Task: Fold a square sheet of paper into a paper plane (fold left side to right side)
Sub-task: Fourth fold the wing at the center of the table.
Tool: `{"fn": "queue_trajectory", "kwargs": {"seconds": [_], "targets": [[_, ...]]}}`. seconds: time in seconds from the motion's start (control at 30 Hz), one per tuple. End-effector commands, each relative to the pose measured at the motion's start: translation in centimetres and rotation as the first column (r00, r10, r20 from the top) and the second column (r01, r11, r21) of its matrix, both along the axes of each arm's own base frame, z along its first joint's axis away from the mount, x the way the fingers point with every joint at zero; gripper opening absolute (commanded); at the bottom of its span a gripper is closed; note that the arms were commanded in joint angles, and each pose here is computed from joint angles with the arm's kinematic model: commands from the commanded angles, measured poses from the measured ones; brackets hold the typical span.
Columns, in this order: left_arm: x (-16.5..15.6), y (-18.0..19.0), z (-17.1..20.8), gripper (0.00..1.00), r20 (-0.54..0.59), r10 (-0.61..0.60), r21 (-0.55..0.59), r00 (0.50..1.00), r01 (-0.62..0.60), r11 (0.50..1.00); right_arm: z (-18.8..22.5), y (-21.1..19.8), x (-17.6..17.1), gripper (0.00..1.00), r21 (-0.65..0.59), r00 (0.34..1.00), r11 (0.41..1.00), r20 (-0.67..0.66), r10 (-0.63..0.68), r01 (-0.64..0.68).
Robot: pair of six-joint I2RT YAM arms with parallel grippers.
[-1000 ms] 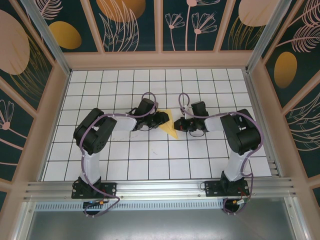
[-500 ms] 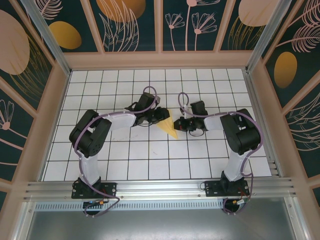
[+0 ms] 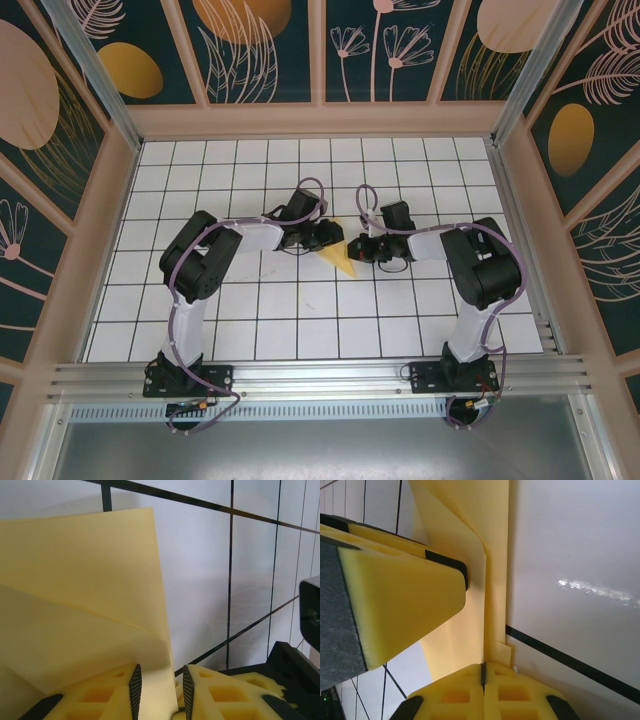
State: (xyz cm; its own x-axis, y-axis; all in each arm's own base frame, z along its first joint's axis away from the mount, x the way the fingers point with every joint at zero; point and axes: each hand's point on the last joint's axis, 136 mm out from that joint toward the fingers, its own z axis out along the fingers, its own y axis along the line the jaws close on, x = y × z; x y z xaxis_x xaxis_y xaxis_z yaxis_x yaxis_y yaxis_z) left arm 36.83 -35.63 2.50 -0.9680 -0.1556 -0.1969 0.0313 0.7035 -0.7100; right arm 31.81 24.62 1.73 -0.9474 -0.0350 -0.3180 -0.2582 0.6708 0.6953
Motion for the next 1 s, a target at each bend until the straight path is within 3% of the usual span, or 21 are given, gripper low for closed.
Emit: {"fn": "queue_trajectory", "kwargs": {"seconds": [0.0,0.13,0.4,0.67,0.97], "targets": [[0.2,1.3,-2.4,0.31,-0.019,0.020,0.088,1.000,-0.018,0.996,-4.2,-1.6,-1.8,0.06,-0.152,0.997,0.988,-0.075,-0.011,0.000],[-0.4,1.8,-3.6,0.31,-0.038,0.025,0.111,0.999,-0.021,0.994,-3.0,-1.3,-1.4,0.09,-0.131,0.999,0.991,-0.047,-0.010,0.003],[-1.7,2.4,-4.9,0.30,-0.072,0.038,0.101,0.997,-0.030,0.994,3.9,-1.7,0.2,0.36,-0.083,0.995,0.996,0.091,-0.038,0.046],[-1.9,2.3,-4.9,0.30,-0.070,0.037,0.095,0.997,-0.030,0.995,5.0,1.3,-3.6,0.30,0.067,0.998,0.996,0.018,0.062,-0.064],[-1.9,2.4,-4.9,0.30,-0.070,0.038,0.095,0.997,-0.031,0.995,2.5,2.4,-3.1,0.28,0.050,0.997,0.997,-0.042,0.060,-0.058]]}}
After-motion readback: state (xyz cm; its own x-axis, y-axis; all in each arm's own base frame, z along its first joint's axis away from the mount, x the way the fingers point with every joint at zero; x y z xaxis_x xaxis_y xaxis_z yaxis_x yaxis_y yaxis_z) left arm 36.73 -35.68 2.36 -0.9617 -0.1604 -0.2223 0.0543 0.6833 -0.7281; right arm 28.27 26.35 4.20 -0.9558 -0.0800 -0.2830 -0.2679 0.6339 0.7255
